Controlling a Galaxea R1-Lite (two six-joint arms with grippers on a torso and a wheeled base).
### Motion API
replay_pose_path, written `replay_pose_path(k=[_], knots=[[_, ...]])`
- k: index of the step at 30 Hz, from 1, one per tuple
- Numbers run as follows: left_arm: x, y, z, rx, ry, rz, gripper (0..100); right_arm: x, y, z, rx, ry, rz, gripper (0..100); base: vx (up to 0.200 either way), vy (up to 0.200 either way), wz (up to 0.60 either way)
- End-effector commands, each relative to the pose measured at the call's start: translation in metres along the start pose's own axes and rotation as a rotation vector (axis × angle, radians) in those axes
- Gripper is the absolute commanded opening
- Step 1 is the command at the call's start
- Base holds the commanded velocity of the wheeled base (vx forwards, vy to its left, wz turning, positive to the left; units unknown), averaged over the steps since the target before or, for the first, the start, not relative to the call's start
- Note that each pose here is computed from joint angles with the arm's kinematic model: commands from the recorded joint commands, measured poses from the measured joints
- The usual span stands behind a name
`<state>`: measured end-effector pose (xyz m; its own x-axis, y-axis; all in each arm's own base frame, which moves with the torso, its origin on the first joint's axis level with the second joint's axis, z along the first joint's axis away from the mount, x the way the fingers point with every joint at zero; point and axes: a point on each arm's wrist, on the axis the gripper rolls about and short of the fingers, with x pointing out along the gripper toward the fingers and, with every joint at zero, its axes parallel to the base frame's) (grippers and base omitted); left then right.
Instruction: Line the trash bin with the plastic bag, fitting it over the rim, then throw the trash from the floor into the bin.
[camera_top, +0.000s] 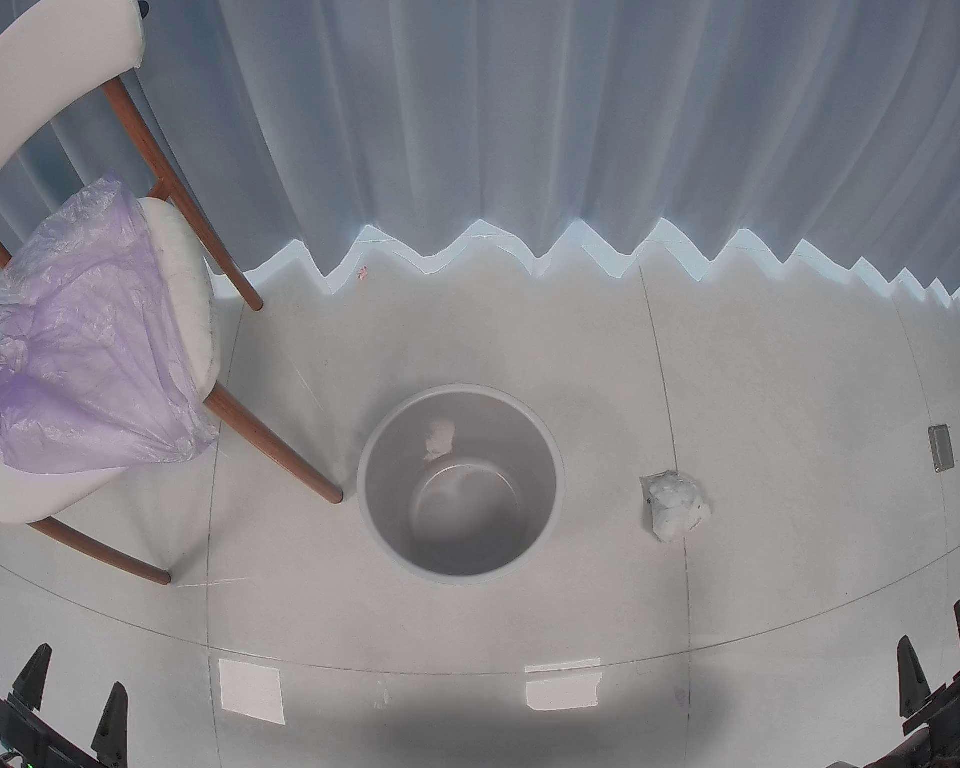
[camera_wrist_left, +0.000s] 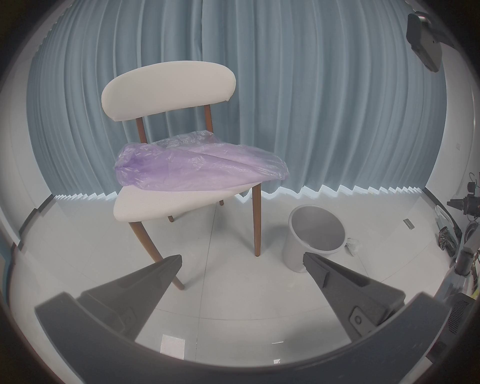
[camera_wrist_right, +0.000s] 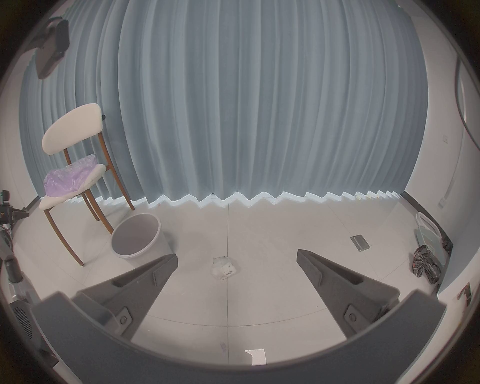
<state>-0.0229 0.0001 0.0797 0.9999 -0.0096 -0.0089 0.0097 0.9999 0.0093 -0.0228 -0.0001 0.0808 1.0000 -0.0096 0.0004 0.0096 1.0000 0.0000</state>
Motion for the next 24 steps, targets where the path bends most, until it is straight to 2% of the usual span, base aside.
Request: replay_pose_path(k=[1, 22, 24], knots=[[0.0, 0.0, -0.004, 0.0, 0.002, -0.001, 100, 0.0, 0.0, -0.005, -0.002, 0.0, 0.0, 100, 0.0, 0.0, 0.0], [0.0, 0.0, -0.003, 0.008, -0.021, -0.005, 100, 0.0, 0.0, -0.005, 0.0, -0.001, 0.0, 100, 0.0, 0.0, 0.0], [0.0, 0.0, 0.006, 0.01, -0.104, -0.006, 100, 0.0, 0.0, -0.005, -0.002, 0.002, 0.0, 100, 0.0, 0.0, 0.0]])
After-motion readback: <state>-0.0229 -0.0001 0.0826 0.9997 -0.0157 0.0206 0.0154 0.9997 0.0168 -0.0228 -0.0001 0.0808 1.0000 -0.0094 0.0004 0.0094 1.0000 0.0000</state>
